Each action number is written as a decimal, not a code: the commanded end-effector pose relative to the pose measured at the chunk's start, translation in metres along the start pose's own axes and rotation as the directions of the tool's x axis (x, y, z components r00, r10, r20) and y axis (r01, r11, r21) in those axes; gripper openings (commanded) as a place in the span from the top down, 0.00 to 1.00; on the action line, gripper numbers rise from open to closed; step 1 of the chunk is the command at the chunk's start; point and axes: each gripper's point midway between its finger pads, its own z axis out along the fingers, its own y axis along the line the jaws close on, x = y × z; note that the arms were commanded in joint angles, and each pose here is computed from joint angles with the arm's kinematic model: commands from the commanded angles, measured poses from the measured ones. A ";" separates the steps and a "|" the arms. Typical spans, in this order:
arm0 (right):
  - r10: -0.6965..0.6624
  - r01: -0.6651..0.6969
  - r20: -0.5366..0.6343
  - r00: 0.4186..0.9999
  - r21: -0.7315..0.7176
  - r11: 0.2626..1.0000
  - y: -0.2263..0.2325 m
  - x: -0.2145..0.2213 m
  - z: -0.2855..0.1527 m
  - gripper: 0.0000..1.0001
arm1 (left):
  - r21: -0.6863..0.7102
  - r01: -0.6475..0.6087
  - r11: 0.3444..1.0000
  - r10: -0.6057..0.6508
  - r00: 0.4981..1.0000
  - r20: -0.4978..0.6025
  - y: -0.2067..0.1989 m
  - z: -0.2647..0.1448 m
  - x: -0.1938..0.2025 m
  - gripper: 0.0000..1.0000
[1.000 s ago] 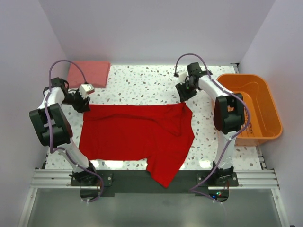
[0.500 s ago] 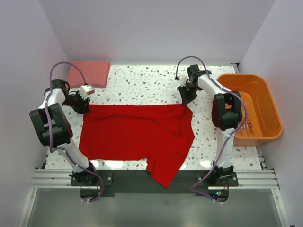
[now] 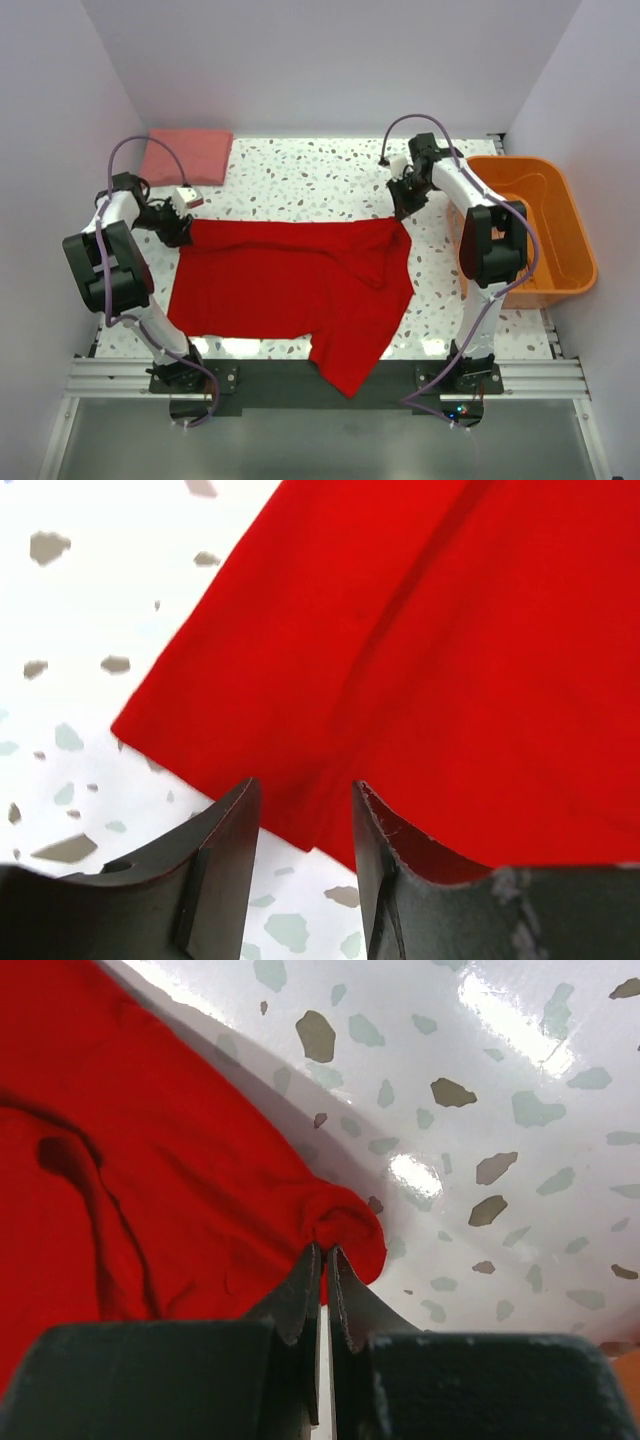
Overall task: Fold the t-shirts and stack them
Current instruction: Fold the tshirt
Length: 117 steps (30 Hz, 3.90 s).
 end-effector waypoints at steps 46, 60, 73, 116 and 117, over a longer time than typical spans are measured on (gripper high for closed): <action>-0.186 0.157 0.149 0.971 0.187 0.970 -0.021 -0.038 -0.056 0.61 | -0.063 -0.026 0.998 0.032 0.995 0.090 -0.001 0.009 -0.099 0.59; -0.228 0.233 -0.086 0.970 0.046 0.971 0.035 0.004 0.015 0.73 | -0.173 0.386 0.906 -0.402 0.913 -0.069 0.035 0.037 -0.022 0.61; -0.235 0.277 -0.169 0.957 0.297 0.914 -0.038 -0.026 0.067 0.73 | -0.291 0.463 0.837 -0.520 0.839 -0.161 0.068 0.069 0.026 0.62; -0.744 0.737 -0.038 0.667 -0.115 0.666 0.195 0.128 -0.004 0.42 | 0.149 0.010 0.989 -0.017 0.999 0.048 -0.120 -0.040 0.011 0.45; -0.740 0.732 -0.044 0.671 -0.117 0.671 0.194 0.129 0.000 0.43 | 0.150 0.012 0.989 -0.018 0.999 0.043 -0.122 -0.039 0.013 0.45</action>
